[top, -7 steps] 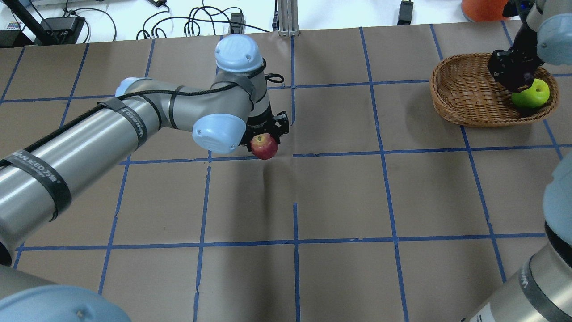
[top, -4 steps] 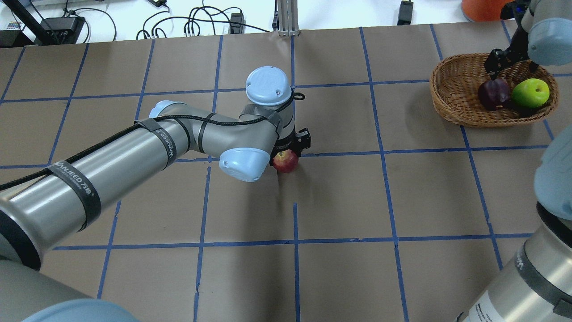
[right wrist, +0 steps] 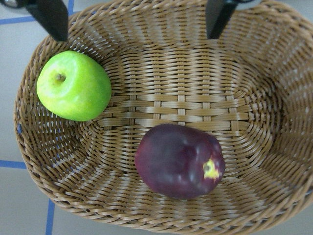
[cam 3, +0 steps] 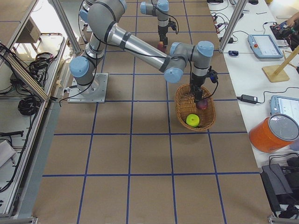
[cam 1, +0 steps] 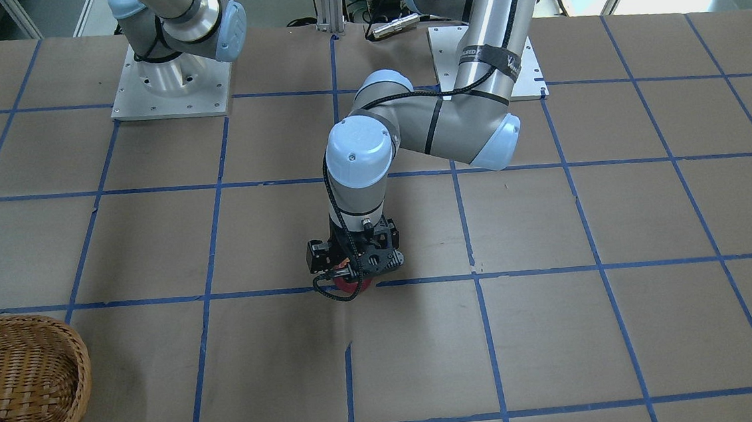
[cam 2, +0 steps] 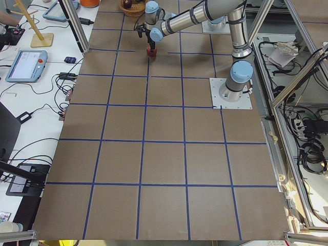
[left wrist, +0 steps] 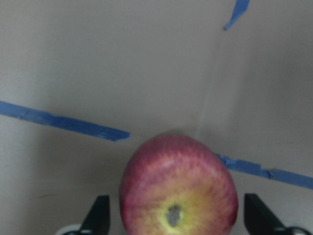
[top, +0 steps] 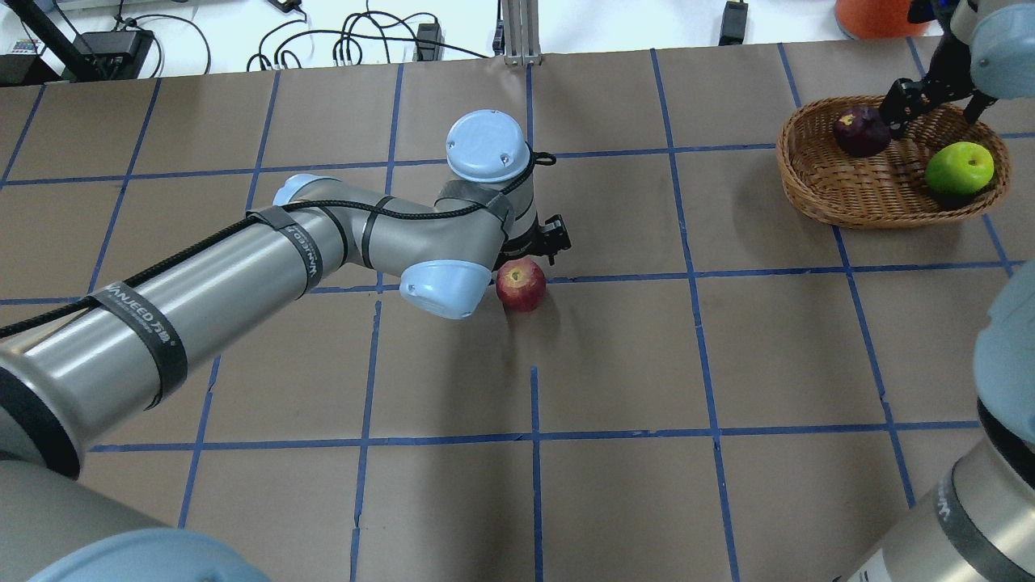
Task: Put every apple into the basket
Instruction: 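Move the right gripper to the red-yellow apple and close on it while the left withdraws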
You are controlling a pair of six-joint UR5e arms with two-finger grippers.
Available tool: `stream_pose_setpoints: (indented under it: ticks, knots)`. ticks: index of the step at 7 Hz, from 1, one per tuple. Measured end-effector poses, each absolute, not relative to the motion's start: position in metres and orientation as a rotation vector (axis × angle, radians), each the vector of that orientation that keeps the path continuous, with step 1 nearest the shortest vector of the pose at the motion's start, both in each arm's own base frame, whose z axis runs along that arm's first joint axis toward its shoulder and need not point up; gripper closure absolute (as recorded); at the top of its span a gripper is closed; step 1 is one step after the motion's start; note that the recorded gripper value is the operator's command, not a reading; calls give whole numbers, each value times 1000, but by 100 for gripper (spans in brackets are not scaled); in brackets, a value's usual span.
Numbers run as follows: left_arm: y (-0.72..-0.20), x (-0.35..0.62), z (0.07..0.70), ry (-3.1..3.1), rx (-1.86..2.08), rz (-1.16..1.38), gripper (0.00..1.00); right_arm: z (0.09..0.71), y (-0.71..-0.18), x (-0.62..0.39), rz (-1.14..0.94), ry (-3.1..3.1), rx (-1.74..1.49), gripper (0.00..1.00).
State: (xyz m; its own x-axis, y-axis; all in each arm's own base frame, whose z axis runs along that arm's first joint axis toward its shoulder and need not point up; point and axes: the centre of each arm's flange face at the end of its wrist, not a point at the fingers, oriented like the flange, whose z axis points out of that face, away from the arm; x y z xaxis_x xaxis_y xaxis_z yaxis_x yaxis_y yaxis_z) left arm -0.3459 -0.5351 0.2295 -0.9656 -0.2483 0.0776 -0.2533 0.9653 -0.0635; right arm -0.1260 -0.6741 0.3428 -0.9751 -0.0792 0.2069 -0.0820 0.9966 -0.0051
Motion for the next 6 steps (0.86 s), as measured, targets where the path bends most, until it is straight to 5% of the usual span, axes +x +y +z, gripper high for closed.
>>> stream_pose_setpoints:
  ticks: [6]
  knots:
    - [-485,-205,405,-3117,100,-127,0,373,-624,141,-108,-3184,-22,0]
